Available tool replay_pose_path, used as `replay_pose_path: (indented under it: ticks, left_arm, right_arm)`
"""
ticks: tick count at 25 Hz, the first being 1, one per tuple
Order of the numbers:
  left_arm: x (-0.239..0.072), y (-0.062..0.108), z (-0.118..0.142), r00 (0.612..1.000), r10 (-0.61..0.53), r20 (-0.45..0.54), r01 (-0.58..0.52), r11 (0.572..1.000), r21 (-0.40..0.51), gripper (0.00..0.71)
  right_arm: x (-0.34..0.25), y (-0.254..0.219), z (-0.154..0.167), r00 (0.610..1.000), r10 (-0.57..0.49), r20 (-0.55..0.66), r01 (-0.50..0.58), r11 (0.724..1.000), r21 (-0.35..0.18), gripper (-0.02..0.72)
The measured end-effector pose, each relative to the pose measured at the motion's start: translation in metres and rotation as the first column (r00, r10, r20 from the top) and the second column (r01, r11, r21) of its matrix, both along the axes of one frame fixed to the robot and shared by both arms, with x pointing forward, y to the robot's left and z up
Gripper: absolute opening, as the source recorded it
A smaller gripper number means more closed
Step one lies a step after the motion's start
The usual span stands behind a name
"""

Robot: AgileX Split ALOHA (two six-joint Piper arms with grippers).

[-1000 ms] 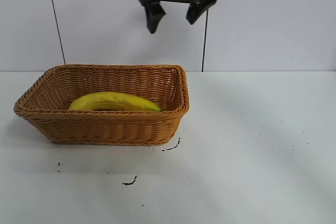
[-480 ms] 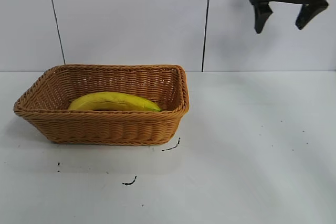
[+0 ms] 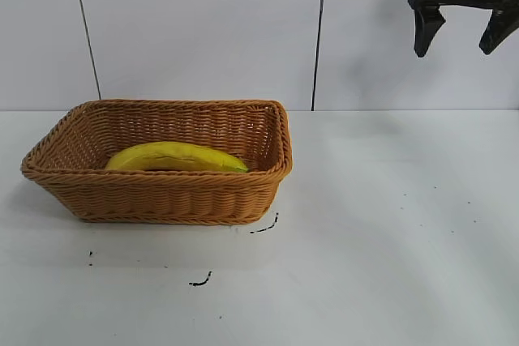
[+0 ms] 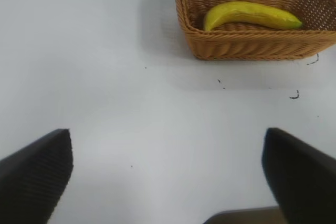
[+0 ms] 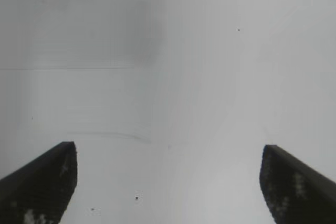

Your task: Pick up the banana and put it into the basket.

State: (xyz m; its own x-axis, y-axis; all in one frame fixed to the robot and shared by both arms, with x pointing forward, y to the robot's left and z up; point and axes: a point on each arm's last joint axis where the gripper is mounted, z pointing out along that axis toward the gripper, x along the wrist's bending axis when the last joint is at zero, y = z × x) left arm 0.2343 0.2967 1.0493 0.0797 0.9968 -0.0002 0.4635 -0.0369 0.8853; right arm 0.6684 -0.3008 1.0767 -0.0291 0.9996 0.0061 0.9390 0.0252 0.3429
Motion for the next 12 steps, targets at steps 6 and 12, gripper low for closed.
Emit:
replay_pose_path:
  ticks: [6,12]
  left_arm:
    - [0.0,0.0,0.0,1.0,0.0,0.0,0.0,1.0,0.0,0.695]
    - [0.0,0.0,0.0,1.0,0.0,0.0,0.0,1.0,0.0,0.695]
  right_arm:
    - [-0.098,0.001,0.021,0.999,0.007,-0.054,-0.007,1.0,-0.001,0.677]
    - [-0.197,0.002,0.026,0.999,0.028,-0.043,-0.028,1.0,-0.008,0.677]
